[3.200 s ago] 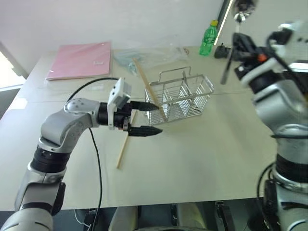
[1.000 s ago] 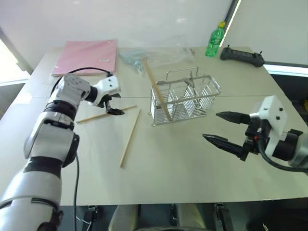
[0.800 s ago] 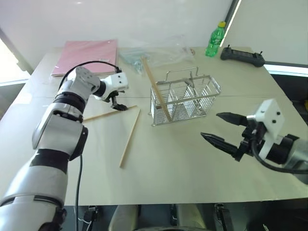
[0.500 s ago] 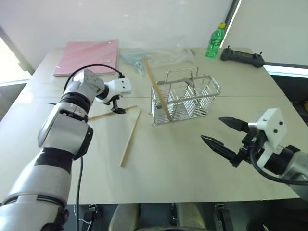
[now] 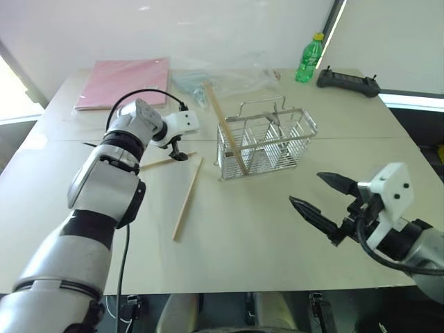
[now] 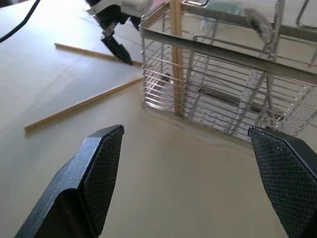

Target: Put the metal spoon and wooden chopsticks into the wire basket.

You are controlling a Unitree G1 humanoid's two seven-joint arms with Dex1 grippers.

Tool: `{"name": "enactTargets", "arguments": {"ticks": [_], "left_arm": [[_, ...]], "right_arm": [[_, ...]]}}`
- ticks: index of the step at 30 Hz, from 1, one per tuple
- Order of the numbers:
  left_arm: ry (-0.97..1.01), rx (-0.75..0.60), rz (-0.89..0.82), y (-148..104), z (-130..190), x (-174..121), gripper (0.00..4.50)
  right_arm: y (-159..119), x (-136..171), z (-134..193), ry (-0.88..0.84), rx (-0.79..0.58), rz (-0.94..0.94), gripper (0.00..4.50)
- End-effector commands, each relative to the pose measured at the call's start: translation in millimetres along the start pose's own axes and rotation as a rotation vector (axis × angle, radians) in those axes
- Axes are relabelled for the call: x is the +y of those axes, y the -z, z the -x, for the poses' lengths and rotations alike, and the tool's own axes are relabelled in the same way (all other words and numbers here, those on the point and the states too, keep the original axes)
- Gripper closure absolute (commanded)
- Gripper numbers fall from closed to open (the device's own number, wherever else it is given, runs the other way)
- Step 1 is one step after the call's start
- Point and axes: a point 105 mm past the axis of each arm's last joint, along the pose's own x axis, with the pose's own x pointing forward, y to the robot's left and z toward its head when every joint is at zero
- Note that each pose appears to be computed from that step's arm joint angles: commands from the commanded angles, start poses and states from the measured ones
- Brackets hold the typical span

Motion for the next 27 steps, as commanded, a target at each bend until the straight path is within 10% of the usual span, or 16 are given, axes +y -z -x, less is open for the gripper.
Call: {"name": "enactTargets", "arguments": {"ticks": [1, 6, 13, 25, 27], "left_arm": [[-0.018, -0.007, 0.002, -2.3, 2.1, 3.4, 0.0], [0.007, -0.028, 0.026, -4.8, -1.0, -1.3, 0.77], [0.018, -0.036, 0.038, -5.3, -3.8, -4.2, 4.35], [-0.013, -0.064, 0.075, -6.0, 0.7, 2.0, 4.35], [-0.012, -0.086, 0.08, -10.4, 4.4, 4.4, 3.61]], "right_arm": [[-11.2, 8.8, 4.2, -0.041, -0.04, 0.032, 0.39], [-11.9, 8.9, 5.8, -0.039, -0.034, 0.037, 0.32], [-15.2, 8.5, 5.9, -0.032, -0.039, 0.038, 0.32], [-12.7, 11.4, 5.1, -0.046, -0.028, 0.019, 0.32], [-11.5, 12.0, 4.3, -0.046, -0.029, 0.01, 0.32]]}}
